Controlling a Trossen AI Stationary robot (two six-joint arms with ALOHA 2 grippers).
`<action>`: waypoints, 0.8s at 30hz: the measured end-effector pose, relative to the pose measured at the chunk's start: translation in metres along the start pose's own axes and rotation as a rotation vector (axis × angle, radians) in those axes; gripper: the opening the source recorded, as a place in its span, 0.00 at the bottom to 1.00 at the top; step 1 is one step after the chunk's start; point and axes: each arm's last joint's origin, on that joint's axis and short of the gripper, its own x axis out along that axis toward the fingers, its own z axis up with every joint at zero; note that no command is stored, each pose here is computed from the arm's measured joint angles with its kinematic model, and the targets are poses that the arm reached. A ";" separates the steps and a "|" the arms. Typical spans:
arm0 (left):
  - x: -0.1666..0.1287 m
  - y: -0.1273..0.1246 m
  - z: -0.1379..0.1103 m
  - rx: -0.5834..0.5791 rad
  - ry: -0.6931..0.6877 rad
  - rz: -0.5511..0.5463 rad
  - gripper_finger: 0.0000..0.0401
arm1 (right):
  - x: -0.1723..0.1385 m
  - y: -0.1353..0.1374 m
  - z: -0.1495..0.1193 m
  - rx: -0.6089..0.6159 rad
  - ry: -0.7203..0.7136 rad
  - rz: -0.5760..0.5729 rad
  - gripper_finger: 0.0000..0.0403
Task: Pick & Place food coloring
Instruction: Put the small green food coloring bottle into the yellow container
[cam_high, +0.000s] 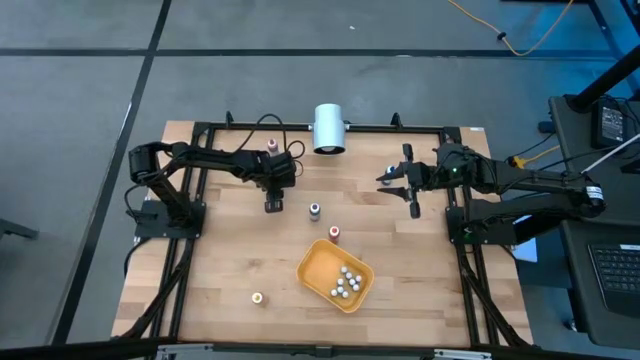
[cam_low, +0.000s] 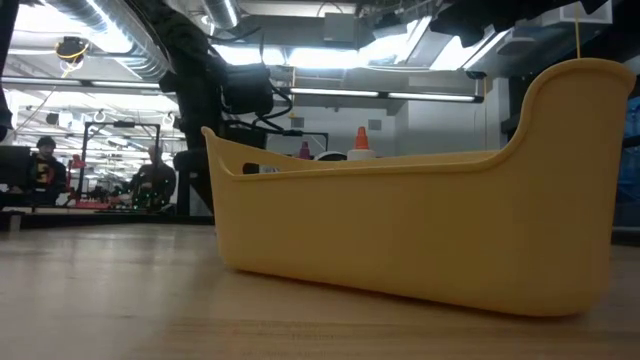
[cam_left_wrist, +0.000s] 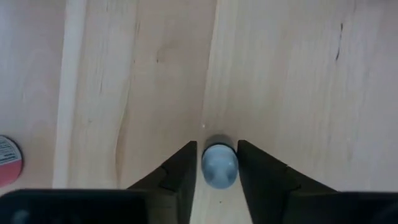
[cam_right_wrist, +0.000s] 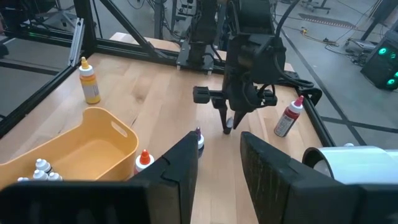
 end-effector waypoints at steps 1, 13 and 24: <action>0.000 0.000 0.000 -0.004 -0.001 -0.005 0.25 | 0.000 0.000 0.000 0.000 0.000 0.000 0.30; -0.008 -0.006 0.002 -0.017 -0.026 -0.022 0.19 | 0.000 0.000 0.000 0.000 0.000 0.000 0.30; -0.057 -0.022 0.012 -0.012 -0.143 -0.026 0.18 | 0.000 0.000 0.000 0.000 0.000 0.000 0.30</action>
